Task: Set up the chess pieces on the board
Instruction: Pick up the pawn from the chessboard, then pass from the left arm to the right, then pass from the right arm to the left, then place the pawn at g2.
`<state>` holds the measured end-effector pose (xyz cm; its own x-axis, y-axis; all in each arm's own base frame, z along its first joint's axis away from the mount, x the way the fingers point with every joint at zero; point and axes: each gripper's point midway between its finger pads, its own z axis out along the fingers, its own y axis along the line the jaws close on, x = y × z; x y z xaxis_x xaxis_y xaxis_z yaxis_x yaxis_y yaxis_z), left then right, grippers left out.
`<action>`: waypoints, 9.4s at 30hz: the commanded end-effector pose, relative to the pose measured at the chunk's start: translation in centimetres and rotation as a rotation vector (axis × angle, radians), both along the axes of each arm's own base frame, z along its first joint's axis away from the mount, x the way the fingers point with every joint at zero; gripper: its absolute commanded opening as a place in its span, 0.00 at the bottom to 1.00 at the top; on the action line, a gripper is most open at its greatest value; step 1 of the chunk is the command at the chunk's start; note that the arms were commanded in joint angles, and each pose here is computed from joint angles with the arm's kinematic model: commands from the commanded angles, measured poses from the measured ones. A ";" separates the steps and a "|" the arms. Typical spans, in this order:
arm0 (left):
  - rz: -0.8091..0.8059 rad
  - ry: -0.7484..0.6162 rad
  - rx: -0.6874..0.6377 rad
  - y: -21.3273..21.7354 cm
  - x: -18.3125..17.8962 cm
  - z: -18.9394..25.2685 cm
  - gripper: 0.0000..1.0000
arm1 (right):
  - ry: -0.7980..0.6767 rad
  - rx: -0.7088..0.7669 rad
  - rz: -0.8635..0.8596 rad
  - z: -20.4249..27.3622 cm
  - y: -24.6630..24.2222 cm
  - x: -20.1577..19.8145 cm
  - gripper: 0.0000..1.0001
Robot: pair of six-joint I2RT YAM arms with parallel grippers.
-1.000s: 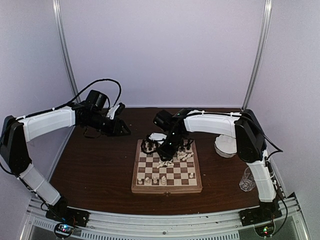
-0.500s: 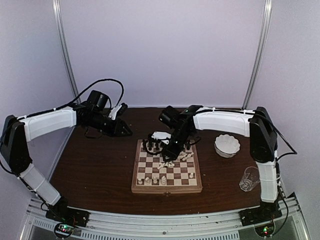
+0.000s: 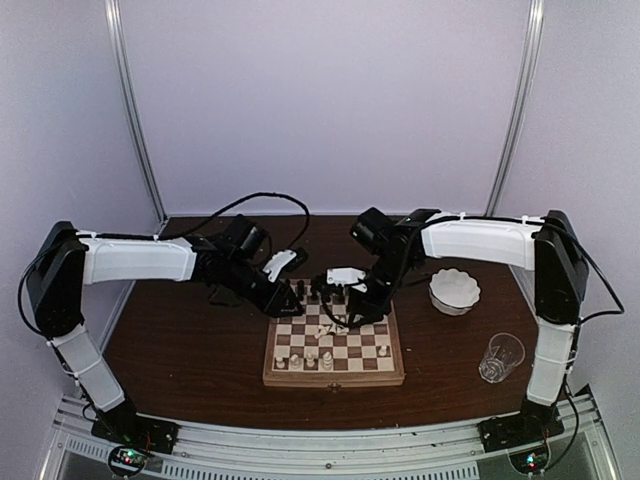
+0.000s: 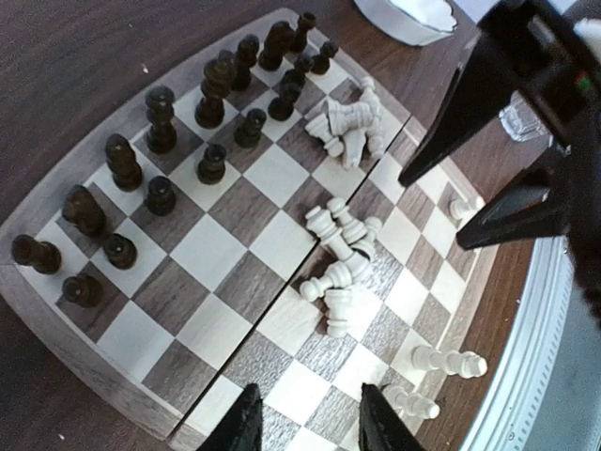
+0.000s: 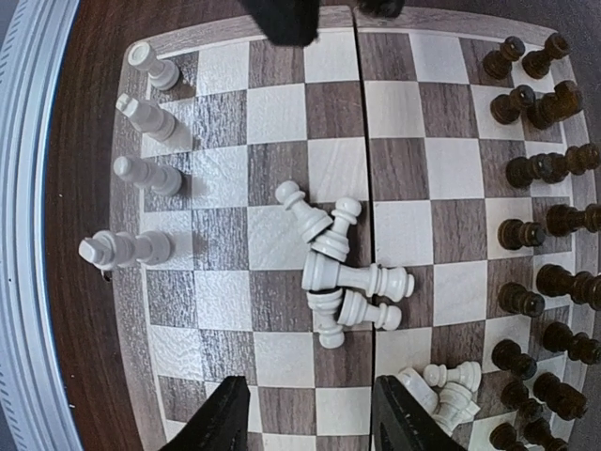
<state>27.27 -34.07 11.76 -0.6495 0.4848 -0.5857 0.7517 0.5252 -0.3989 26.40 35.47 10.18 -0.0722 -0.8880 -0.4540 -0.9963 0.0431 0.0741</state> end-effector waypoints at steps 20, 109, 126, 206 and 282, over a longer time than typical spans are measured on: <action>-0.138 -0.335 0.300 -5.1 -0.7 -6.4 0.28 | 0.010 0.323 -0.101 6.1 -4.4 2.2 0.49; -0.140 0.345 -0.323 -9.1 -6.5 12.0 0.03 | -0.417 0.081 0.229 13.5 -5.2 -3.1 0.51; -0.163 0.423 -0.354 -10.3 -8.6 12.7 0.03 | -0.532 0.069 0.308 13.9 -1.4 -5.6 0.49; 0.058 0.146 -0.533 -12.4 -6.5 15.1 0.19 | -0.149 0.410 -0.070 15.2 -2.7 -4.3 0.10; -0.224 -0.021 0.513 -15.8 -6.8 -4.7 0.13 | -0.029 0.558 -0.575 12.8 -19.0 1.3 0.54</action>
<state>20.03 -48.33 6.67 -0.4978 0.8445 -0.1975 0.8669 0.4911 -0.0854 27.52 16.60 23.27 -0.4361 -0.3507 -0.8287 -0.8289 0.5151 0.2183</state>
